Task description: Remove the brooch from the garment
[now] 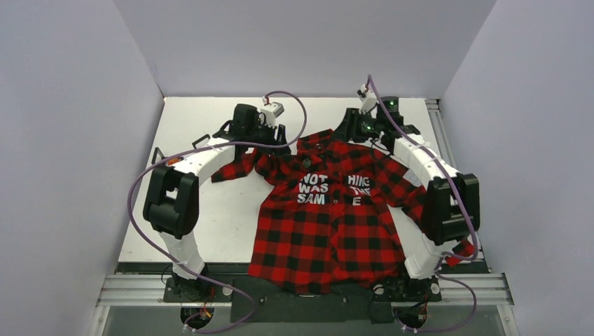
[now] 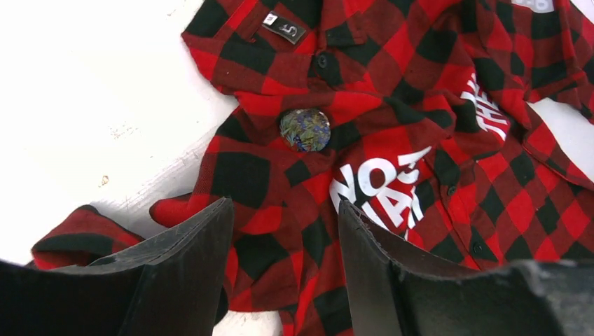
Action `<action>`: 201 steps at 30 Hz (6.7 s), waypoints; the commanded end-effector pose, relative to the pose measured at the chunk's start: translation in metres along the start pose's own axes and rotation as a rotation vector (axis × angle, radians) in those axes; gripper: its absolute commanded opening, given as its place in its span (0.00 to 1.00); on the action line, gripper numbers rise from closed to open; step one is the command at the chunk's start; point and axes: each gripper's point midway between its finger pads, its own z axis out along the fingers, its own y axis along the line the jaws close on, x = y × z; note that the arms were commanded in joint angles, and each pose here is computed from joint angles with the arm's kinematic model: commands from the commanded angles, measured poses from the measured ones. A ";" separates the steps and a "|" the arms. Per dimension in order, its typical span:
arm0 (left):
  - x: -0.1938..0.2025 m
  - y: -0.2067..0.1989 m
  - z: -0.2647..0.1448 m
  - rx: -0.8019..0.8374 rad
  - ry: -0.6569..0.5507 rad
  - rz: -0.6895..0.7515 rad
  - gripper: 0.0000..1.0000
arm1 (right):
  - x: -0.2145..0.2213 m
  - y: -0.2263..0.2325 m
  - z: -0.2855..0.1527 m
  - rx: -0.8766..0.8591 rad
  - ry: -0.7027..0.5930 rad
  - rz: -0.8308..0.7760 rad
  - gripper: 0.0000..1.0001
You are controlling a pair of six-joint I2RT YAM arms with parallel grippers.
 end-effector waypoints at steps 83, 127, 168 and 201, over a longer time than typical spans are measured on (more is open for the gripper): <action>-0.007 -0.053 0.067 0.071 -0.179 0.164 0.40 | 0.039 0.029 0.073 -0.444 -0.031 0.630 0.00; -0.022 -0.045 0.060 0.130 -0.195 0.051 0.58 | 0.040 0.037 0.076 -0.460 -0.028 0.605 0.00; -0.010 -0.031 0.065 0.059 -0.156 0.083 0.23 | 0.042 0.046 0.077 -0.480 -0.019 0.610 0.00; -0.017 -0.028 0.029 0.055 -0.177 0.054 0.00 | 0.032 0.017 0.062 -0.304 -0.064 0.414 0.27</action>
